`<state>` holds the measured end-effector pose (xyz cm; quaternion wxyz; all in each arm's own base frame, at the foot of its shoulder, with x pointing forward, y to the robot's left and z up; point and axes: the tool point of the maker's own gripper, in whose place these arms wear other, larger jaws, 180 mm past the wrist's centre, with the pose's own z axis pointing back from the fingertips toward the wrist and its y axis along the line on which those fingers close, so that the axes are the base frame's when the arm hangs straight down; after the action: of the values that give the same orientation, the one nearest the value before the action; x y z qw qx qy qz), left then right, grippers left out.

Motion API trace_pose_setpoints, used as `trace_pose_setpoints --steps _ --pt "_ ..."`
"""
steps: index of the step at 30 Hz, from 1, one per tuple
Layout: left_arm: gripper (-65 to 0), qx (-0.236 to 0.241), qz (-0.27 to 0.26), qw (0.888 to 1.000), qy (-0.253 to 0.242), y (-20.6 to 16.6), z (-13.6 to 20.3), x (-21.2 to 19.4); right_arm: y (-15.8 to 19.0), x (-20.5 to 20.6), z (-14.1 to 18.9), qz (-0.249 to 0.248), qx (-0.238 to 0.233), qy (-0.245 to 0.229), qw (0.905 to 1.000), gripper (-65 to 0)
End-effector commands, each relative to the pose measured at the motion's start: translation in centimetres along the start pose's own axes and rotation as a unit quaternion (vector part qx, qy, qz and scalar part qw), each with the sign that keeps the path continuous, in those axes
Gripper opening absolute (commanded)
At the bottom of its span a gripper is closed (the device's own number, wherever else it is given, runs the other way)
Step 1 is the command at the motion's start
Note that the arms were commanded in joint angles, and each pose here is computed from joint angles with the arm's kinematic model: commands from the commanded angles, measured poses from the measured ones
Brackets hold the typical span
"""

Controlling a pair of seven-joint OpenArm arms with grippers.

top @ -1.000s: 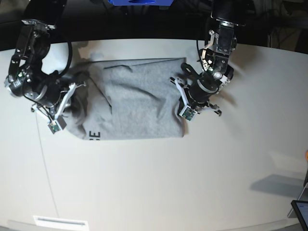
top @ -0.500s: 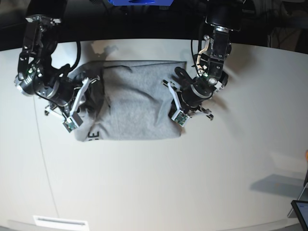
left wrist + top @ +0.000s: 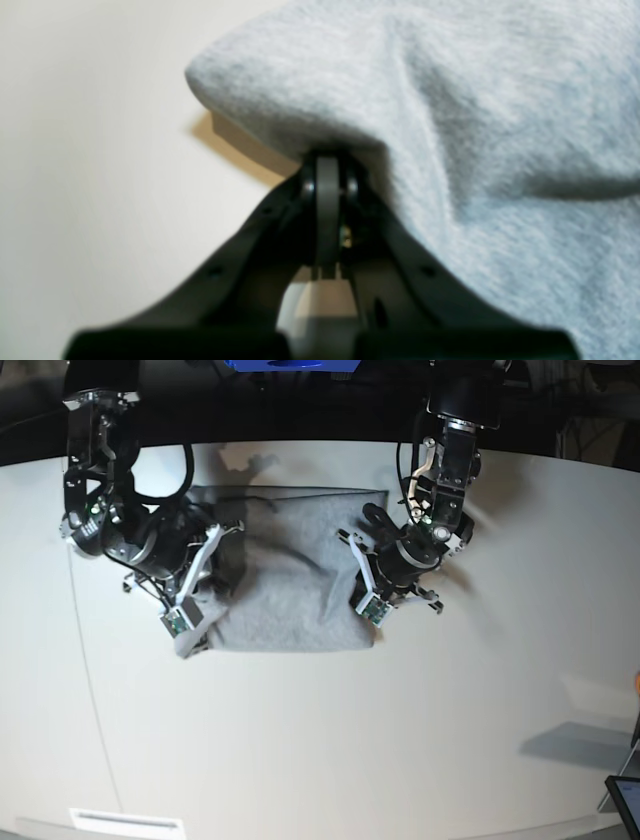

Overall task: Fold the T-shirt properly
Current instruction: 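Push the shirt ends inward with both grippers, bunching the shirt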

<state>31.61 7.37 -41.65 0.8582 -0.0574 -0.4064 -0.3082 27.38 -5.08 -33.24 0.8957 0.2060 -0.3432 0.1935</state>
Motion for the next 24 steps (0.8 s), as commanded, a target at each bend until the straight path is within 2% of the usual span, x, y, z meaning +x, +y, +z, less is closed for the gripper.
trace_pose_setpoints --steps 1,7,13,24 --pt "-64.3 0.003 -0.015 0.998 0.057 0.1 0.1 -2.6 0.9 1.7 0.2 0.005 0.014 -0.031 0.9994 -64.9" --pt "-64.3 0.003 -0.015 0.998 0.057 0.1 0.1 -2.6 3.5 1.6 -0.7 0.012 0.042 -0.022 0.9988 -64.9" --pt "-64.3 0.003 -0.015 0.998 0.058 0.1 0.1 -2.6 4.4 2.2 -0.9 -0.016 0.047 -0.031 0.9983 -64.9" --pt "-64.3 0.001 -0.015 0.998 0.062 -0.1 0.3 -3.1 8.5 3.3 -2.1 -0.027 0.086 -0.032 0.9955 -64.9"
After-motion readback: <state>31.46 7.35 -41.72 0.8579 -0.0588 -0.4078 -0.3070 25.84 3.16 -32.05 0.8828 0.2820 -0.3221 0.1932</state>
